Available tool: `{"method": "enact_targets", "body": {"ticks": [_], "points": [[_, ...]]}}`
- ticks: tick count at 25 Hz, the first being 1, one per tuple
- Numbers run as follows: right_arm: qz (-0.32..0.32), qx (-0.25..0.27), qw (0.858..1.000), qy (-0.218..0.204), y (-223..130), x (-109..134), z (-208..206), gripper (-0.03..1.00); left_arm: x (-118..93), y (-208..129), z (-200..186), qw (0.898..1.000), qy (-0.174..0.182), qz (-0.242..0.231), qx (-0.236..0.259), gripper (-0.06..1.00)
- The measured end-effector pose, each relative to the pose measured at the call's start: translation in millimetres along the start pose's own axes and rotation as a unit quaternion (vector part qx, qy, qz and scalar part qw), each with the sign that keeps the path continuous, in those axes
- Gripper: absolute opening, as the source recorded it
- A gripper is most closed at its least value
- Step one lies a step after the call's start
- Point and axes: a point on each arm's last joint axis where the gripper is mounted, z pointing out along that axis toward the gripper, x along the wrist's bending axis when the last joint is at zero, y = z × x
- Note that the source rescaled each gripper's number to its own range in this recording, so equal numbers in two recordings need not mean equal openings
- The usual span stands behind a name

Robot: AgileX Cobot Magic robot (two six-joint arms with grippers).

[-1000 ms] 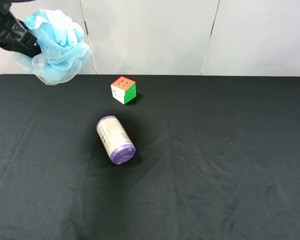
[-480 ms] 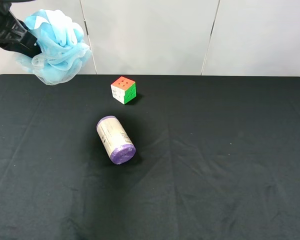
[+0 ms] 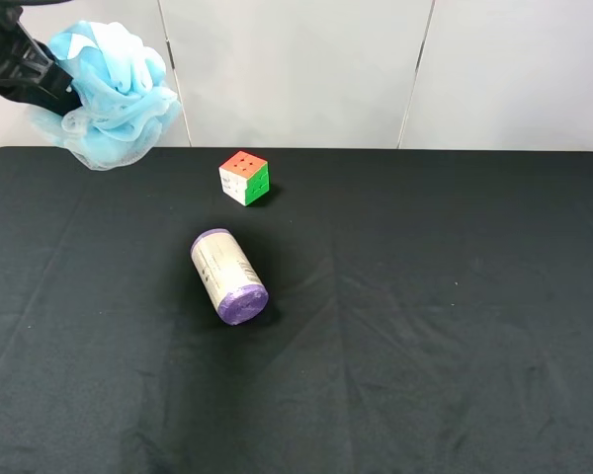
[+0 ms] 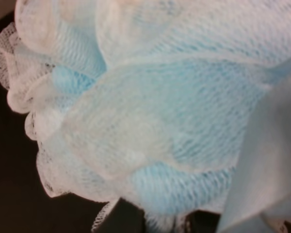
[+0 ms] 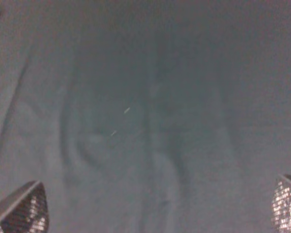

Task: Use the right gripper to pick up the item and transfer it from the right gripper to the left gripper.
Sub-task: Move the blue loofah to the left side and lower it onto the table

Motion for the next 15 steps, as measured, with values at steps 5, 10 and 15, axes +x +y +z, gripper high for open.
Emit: {"method": "enact_targets", "body": {"ticks": [5, 10, 15], "points": [[0.027, -0.055, 0.997, -0.048, -7.4, -0.2, -13.5, 1.0, -1.4, -2.2, 0.0, 1.0, -0.008, 0.0, 0.012, 0.0], [0.03, -0.061, 0.996, -0.055, -8.4, 0.1, -15.1, 1.0, -3.9, -6.0, -0.3, 0.999, -0.022, -0.001, 0.033, 0.0], [0.03, -0.061, 0.996, -0.055, -8.4, 0.1, -15.1, 1.0, -5.3, -13.4, 0.6, 0.997, -0.028, -0.026, 0.071, 0.0]]}}
